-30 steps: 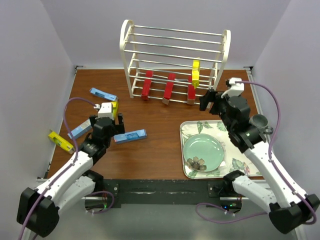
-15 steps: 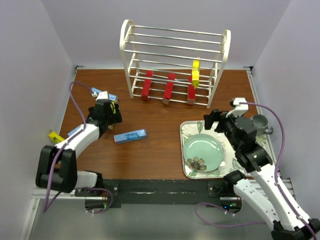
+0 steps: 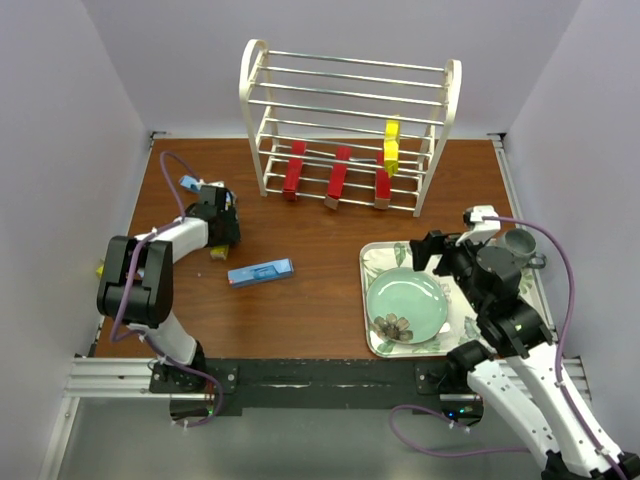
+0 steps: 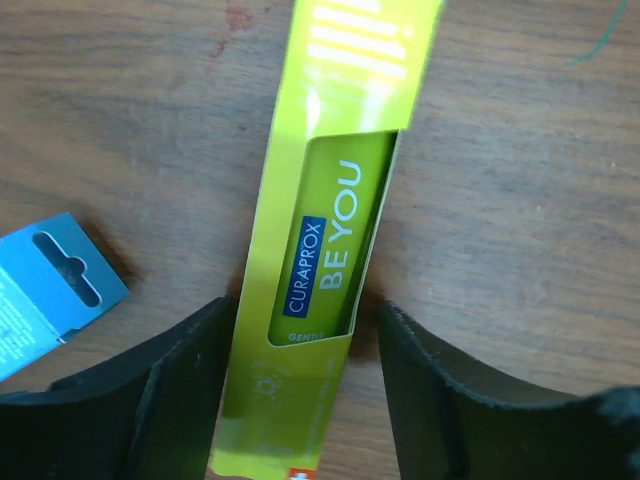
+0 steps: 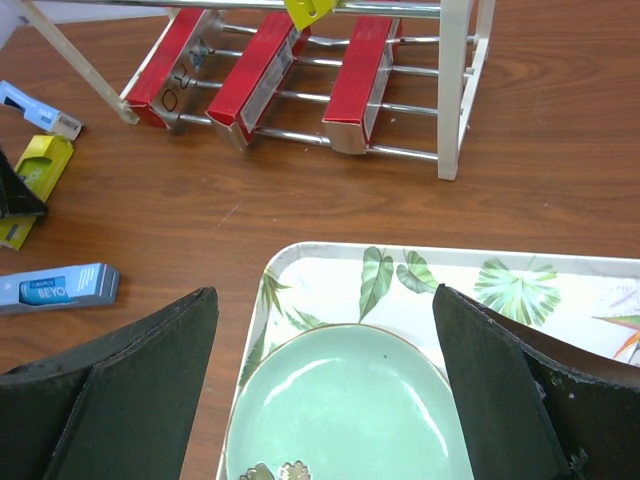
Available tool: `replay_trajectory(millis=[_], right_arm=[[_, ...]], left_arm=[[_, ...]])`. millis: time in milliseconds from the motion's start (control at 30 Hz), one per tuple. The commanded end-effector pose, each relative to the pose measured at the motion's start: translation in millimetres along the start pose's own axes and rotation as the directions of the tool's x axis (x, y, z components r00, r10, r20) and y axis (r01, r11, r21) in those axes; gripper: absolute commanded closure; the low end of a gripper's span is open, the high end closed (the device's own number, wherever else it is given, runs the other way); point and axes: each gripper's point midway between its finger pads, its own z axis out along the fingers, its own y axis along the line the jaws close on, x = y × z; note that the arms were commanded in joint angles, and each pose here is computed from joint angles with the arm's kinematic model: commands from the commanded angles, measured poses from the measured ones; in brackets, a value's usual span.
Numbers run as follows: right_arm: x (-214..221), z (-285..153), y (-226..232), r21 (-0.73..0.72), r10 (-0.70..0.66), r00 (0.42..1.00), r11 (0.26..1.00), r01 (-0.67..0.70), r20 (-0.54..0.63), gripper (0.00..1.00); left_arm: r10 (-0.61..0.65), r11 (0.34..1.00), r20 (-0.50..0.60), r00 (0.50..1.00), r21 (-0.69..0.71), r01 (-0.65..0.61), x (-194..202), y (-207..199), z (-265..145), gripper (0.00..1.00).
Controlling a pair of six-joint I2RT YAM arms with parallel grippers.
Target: Place and organize the toothpastes onto the shelf
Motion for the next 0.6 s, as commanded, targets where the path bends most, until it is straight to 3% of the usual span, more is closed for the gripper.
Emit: replay_trajectory(millis=[0, 200, 433, 567], right_arm=[[9, -2, 0, -0.012, -0.008, 1.0, 1.0, 0.007, -0.023, 0.07], [6, 3, 6, -0.035, 0.003, 1.0, 0.999, -0.003, -0.023, 0.07], [-7, 13, 27, -0.13, -0.011, 1.0, 0.991, 0.011, -0.003, 0.07], [-11, 17, 48, -0.24, -0.055, 0.998, 0.97, 0.051, -0.008, 0.07]], left_arm=[[0.031, 0.999, -0.016, 0.999, 0.034, -0.031, 2, -2, -8, 0.47], [0.062, 0.996, 0.015, 0.998, 0.067, -0.063, 0, -1, -29, 0.71], [0.128, 0.966, 0.12, 0.985, 0.212, -0.151, -14, -19, -73, 0.76], [0.193, 0.913, 0.2, 0.961, 0.321, -0.25, -16, -43, -104, 0.79]])
